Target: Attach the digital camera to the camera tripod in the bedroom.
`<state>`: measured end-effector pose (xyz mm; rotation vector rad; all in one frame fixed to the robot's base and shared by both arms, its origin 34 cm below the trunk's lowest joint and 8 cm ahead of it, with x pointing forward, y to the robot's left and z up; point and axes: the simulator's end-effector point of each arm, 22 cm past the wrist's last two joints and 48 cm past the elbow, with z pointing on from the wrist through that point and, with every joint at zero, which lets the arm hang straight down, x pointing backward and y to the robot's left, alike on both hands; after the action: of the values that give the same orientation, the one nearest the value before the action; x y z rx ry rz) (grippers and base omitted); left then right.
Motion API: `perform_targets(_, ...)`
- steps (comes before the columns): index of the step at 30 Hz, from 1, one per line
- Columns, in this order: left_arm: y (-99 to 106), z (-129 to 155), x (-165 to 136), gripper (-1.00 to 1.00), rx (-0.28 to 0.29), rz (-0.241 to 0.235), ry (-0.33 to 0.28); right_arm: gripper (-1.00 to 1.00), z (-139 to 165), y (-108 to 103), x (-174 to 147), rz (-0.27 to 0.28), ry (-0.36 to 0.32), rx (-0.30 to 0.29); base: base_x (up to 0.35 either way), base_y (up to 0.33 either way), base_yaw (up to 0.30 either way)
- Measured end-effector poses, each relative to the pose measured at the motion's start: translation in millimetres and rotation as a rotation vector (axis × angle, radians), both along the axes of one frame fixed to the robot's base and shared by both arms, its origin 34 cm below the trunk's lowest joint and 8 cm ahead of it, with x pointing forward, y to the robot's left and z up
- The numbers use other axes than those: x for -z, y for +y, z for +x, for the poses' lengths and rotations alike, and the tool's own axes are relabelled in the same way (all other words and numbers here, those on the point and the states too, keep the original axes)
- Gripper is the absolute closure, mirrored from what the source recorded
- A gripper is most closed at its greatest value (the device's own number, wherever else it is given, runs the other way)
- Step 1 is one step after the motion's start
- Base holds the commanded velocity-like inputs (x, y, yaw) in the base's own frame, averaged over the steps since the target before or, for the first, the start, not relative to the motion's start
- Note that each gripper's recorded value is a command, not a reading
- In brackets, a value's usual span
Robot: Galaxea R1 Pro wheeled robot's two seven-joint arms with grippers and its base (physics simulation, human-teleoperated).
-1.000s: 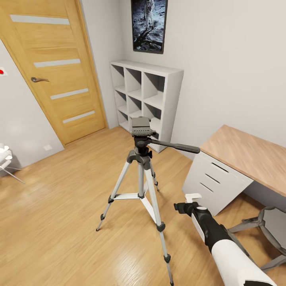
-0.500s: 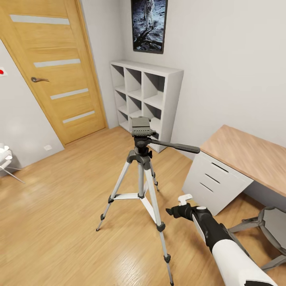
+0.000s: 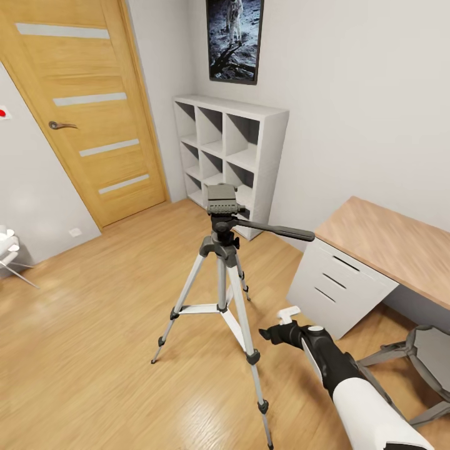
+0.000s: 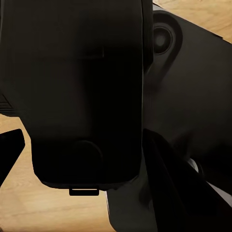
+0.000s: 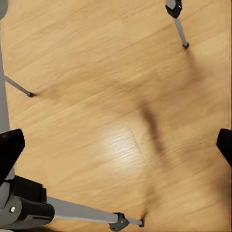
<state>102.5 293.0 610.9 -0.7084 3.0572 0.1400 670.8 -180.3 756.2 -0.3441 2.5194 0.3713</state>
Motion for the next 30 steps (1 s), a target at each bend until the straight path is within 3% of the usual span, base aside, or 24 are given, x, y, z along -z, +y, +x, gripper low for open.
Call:
perform_targets(13,-0.5,0.6,0.1,1.0,-0.004,0.003,-0.002,-1.0,3.7,-10.2,0.5,-0.026,-0.008,0.022,-0.105,0.011,0.0)
perform_targets(30,-1.9,0.1,0.1,1.0,0.002,-0.003,0.0,-1.0,3.8,-2.8,-2.5,-0.008,-0.008,0.012,-0.038,0.008,0.0)
